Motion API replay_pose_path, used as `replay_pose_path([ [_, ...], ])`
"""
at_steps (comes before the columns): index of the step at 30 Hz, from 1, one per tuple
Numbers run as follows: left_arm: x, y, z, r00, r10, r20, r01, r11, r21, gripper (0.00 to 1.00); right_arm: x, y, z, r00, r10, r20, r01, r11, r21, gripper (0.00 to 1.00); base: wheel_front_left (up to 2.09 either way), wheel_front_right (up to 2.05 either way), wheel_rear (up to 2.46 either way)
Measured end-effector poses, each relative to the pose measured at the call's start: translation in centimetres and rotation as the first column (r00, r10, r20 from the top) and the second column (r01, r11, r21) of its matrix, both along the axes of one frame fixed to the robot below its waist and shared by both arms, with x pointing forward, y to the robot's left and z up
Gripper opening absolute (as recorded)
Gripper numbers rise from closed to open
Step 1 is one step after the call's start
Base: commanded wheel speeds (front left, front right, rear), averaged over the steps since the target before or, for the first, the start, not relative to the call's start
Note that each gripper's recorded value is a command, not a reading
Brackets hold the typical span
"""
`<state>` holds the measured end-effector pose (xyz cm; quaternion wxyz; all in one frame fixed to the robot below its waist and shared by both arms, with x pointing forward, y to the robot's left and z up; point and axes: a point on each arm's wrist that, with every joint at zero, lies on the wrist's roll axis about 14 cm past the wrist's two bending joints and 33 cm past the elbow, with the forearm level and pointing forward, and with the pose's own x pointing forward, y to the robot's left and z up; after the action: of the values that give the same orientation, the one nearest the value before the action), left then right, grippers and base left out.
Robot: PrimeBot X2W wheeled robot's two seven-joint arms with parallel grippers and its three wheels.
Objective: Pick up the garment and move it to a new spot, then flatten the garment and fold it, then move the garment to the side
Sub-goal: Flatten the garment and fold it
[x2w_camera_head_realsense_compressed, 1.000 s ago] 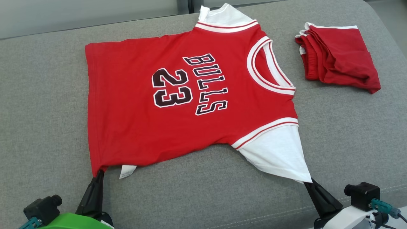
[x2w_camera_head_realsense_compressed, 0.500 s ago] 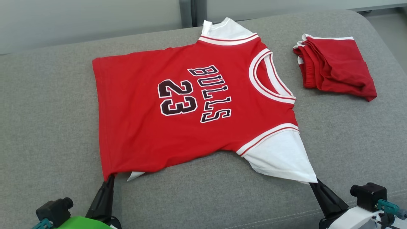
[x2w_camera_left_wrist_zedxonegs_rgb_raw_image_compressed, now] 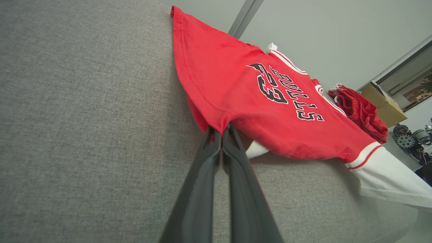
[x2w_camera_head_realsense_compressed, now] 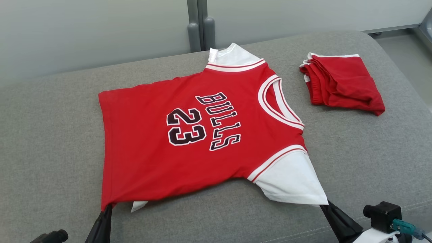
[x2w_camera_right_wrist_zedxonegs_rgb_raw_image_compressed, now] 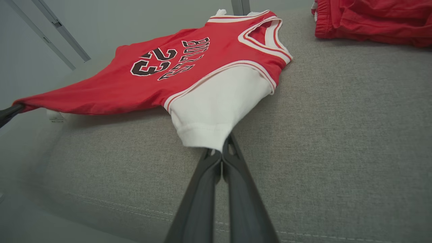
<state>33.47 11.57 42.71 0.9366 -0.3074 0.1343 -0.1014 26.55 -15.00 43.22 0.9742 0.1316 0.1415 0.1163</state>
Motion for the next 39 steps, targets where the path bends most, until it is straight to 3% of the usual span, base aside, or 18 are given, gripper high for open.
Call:
replay_pose_path([
  [7,-0.2,-0.8,0.0,1.000,-0.029,0.000,0.029,1.000,-0.002,0.00,-1.7,-1.9,-0.8,0.998,-0.048,-0.041,0.047,0.999,-0.028,0.00,0.00,0.00,0.00],
  [19,-2.3,-2.4,-3.4,0.982,-0.111,-0.154,0.114,0.993,0.011,0.00,-2.1,-1.0,-3.8,0.989,-0.030,-0.145,0.027,0.999,-0.022,0.00,0.00,0.00,0.00],
  [39,-0.7,-1.7,-5.1,0.973,-0.077,-0.218,0.089,0.995,0.049,0.00,-0.7,1.3,-8.0,0.963,0.026,-0.267,-0.037,0.999,-0.036,0.00,0.00,0.00,0.00],
])
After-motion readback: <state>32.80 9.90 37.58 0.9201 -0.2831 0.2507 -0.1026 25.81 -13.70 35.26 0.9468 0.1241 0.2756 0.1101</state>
